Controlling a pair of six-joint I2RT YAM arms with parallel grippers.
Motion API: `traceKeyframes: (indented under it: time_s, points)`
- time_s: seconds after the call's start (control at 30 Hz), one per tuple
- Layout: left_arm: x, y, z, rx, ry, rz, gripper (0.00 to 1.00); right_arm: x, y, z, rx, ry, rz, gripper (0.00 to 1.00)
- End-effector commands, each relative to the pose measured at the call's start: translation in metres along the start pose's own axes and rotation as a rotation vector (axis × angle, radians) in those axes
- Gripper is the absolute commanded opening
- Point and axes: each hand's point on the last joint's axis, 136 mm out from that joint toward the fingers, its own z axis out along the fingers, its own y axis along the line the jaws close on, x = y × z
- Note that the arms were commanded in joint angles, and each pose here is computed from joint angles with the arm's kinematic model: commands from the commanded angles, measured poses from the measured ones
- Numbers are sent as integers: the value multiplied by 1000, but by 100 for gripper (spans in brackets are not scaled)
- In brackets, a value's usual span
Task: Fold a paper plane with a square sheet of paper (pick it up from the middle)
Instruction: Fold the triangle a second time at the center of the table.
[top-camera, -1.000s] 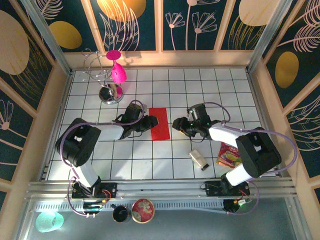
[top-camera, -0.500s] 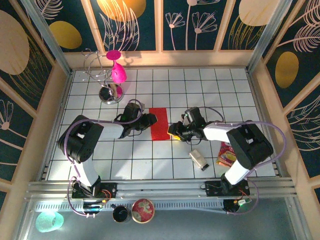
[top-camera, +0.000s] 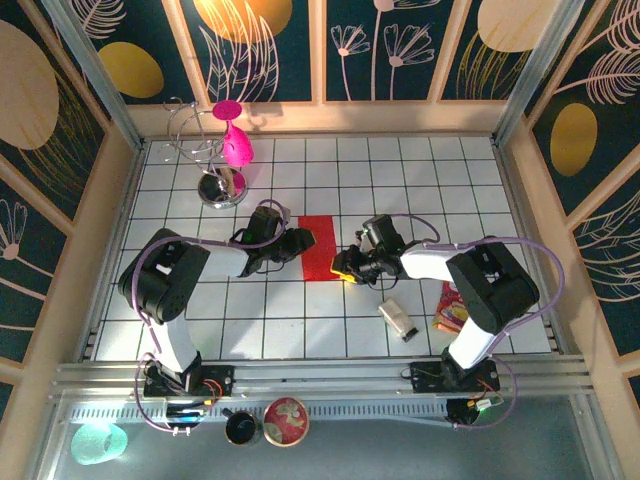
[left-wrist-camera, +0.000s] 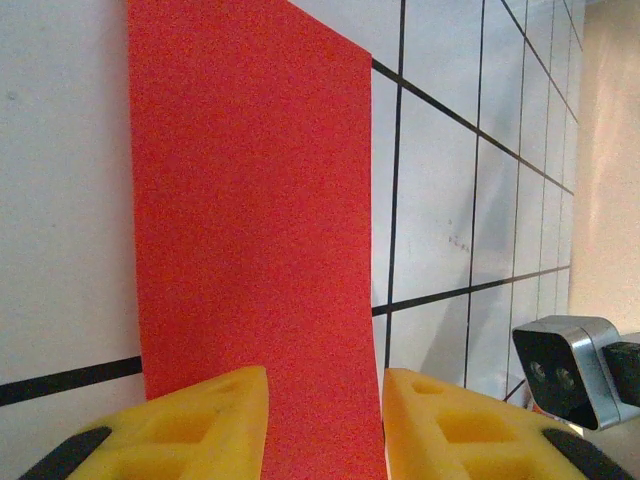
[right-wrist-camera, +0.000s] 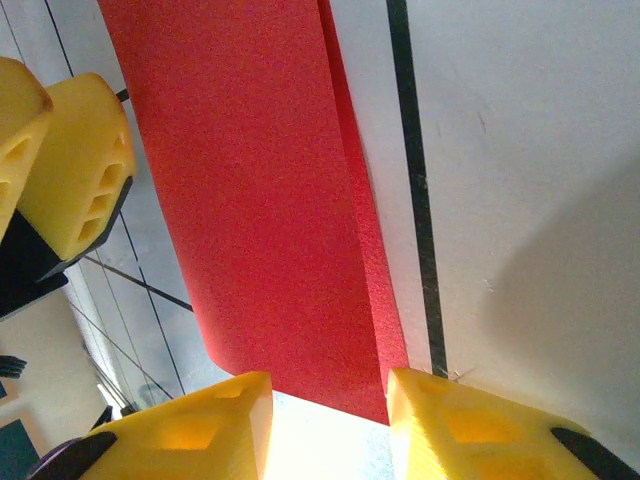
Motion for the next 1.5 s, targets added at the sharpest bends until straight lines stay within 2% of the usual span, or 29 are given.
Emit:
traceKeyframes:
  time_s: [0.0,0.47,0.83,1.1,1.27,1.47]
  points:
    - [0,4,2,6,8,-16,35,0,7,2,-12,11,-26,34]
    - [1,7,3,1,17,-17,35,-13,15,0,-71,-49,-32,30]
    - [-3,4,1,-8,16,10,34,-13,5,1,-50,-48,-12,20]
    - [-10,2,2,-18,14,28,30,-8,0,-2,-39,-38,-1,16]
    - [-12,1,3,-18,19,38,28,-7,1,-4,-42,-34,0,7]
    - [-17,6,7,-47,28,63,23,-3,-10,-6,4,-24,16,4]
